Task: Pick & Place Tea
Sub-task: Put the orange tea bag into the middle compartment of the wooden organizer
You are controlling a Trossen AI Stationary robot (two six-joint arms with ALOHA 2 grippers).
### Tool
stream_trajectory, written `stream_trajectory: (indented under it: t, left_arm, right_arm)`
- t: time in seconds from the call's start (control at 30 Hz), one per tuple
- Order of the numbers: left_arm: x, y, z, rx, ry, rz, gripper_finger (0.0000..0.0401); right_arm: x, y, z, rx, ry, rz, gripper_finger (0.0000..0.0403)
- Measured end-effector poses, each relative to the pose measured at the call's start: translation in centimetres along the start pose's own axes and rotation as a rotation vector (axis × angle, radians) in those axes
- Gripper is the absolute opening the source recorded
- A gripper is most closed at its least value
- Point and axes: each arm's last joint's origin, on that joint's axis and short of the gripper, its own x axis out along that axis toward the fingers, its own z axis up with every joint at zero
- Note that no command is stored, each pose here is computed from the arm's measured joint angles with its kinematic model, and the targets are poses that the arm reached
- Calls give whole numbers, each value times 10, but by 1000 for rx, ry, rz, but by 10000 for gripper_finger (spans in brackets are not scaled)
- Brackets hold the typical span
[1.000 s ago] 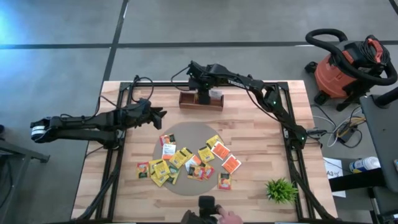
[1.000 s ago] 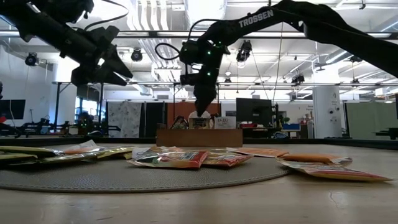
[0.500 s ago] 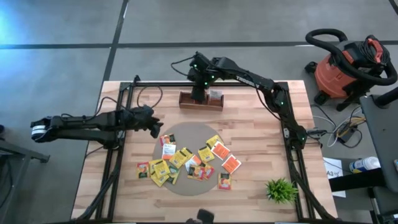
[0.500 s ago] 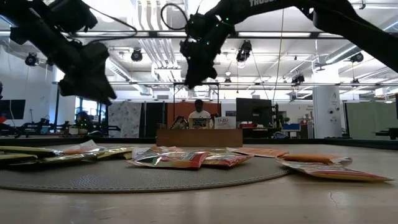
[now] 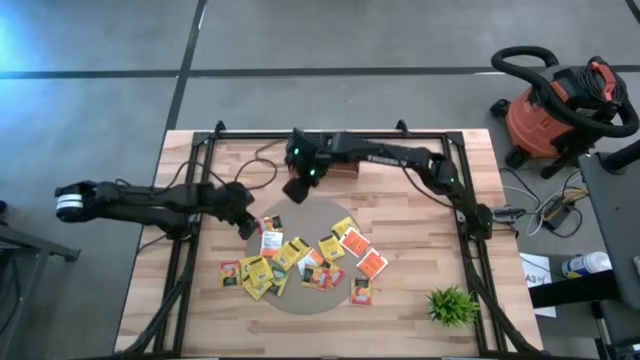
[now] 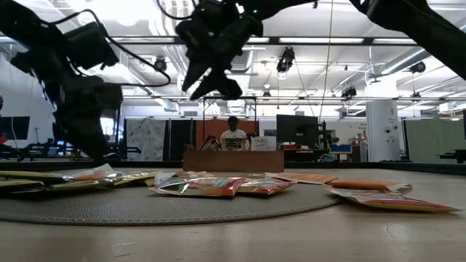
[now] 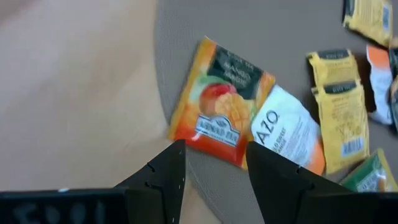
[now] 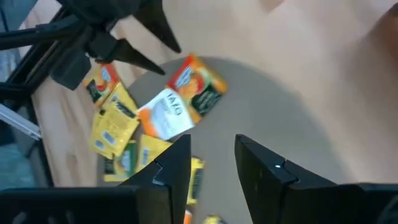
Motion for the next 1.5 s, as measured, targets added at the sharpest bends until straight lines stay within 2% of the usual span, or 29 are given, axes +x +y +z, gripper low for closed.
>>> stream_trajectory:
  t: [0.27,0.5,1.03,1.2,1.5]
  left_arm:
    - [6,0,1,8,25,-4,162]
    - [18,2,0,7,48,10,162]
    - [57,-2,15,-23,29,-1,162]
    - [63,-1,16,-45,44,11,162]
    - [67,-6,24,-92,-26,-33,162]
  right_arm:
    - [59,-9,-24,234,-29,57,121]
    - [84,-23,-38,344,-48,82,129]
    - [102,-40,-61,386,30,31,148]
    - [109,-46,-70,433,67,65,148]
    - [116,-45,-72,455,27,143,139]
